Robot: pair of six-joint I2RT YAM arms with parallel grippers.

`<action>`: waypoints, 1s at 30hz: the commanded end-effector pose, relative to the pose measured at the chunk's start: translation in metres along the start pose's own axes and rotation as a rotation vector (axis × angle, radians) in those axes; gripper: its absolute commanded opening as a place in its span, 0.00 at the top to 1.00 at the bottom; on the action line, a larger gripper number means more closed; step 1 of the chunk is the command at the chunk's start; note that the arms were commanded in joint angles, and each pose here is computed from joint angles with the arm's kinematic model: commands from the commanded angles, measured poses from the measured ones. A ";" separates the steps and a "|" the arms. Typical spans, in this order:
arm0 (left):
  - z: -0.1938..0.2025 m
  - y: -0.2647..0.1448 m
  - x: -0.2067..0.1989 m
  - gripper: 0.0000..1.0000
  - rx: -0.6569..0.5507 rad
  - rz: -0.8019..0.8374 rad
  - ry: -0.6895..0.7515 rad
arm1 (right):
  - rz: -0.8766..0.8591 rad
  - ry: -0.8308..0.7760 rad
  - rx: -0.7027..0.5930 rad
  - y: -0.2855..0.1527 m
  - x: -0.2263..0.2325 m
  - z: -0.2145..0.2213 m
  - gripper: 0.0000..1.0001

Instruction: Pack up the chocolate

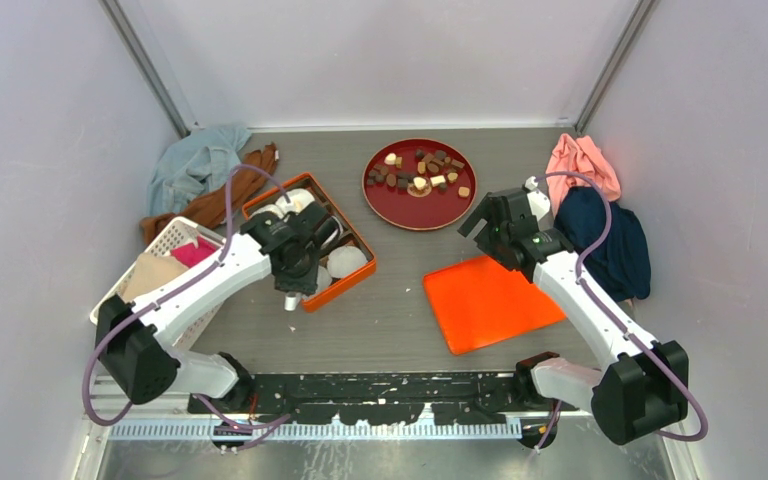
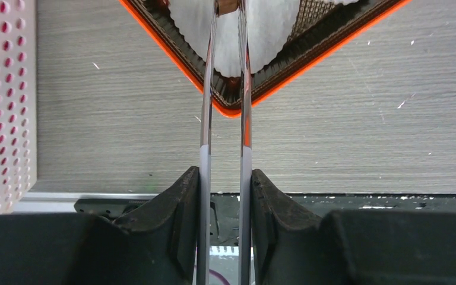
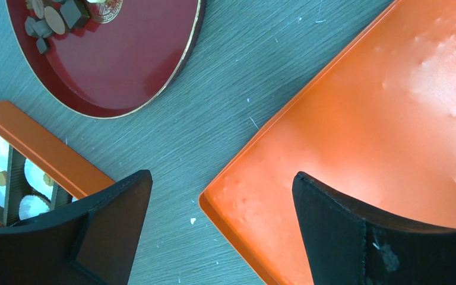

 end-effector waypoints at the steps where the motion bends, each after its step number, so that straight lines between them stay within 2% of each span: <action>1: -0.024 -0.041 0.009 0.71 -0.167 0.009 -0.020 | -0.047 0.019 -0.057 -0.007 0.010 -0.015 0.07; 8: -0.037 -0.061 0.014 0.73 -0.235 -0.016 0.008 | -0.045 0.021 -0.057 -0.006 0.009 -0.014 0.07; 16: -0.023 -0.050 0.015 0.77 -0.165 -0.004 0.006 | -0.040 0.020 -0.058 -0.007 0.008 -0.014 0.07; 30: -0.009 -0.022 0.001 0.75 -0.062 0.070 0.001 | -0.040 0.020 -0.051 -0.004 0.009 -0.013 0.07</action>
Point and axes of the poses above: each gripper's point midway between its finger pads, its own y axis out along the fingers, its own x axis along the line the jaws close on, z = x × y, the point moved 8 cm from there along -y, back along the fingers, and after that the axes turned 10 degrees about -y, right-handed, at the moved point
